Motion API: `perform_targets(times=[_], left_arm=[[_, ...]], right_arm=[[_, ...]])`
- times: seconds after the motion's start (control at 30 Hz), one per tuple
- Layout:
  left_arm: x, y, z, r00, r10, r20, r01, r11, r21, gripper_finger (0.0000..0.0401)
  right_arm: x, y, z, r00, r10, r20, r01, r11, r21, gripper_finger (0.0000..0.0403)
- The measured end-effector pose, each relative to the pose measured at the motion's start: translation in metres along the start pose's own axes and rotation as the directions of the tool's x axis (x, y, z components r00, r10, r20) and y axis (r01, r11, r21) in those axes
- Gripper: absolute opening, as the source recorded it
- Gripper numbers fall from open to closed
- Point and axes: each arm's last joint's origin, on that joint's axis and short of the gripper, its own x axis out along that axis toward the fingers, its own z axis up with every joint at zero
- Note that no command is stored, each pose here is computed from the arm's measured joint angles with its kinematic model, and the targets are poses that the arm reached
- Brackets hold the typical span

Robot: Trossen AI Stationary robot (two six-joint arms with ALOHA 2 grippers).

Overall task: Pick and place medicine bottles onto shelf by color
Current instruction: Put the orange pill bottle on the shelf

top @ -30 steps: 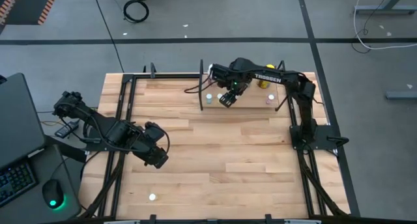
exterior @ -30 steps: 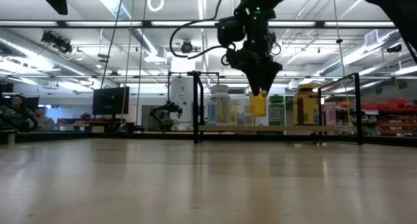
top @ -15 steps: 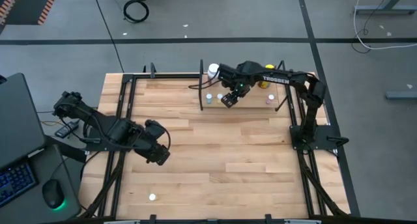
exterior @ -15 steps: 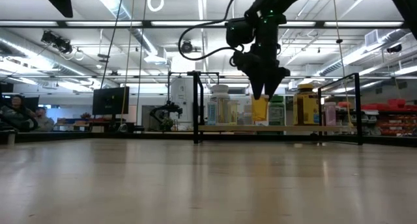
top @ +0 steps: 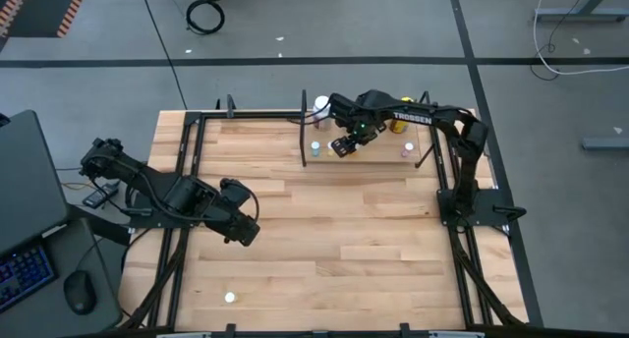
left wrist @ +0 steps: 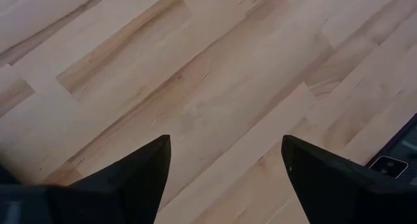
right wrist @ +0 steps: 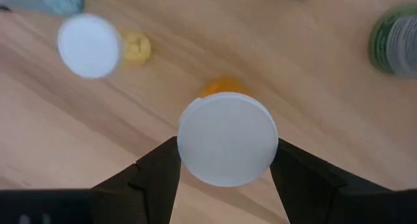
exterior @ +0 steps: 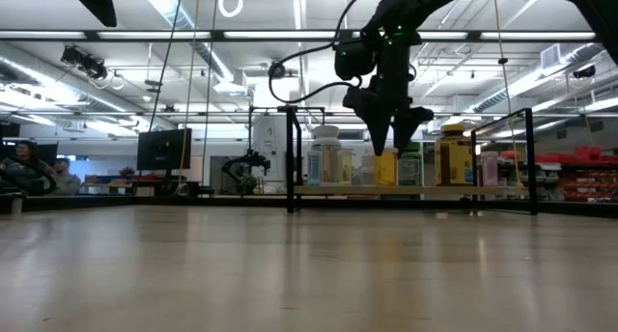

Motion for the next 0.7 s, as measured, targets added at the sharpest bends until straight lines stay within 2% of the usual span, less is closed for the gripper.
perform_targets(times=[0.2,0.7], left_arm=[[-0.0001,-0.0002,-0.0002,1.0,-0.005,-0.01,0.005,1.0,-0.001,0.0298],[-0.0002,-0.0002,-0.0002,1.0,-0.006,-0.01,0.006,1.0,0.0,0.0298]], right_arm=[[0.0014,0.0022,0.0005,1.0,0.008,0.0,-0.008,1.0,-0.008,0.0231],[0.004,0.002,0.0038,0.999,-0.009,0.033,0.009,1.0,0.0,0.0274]])
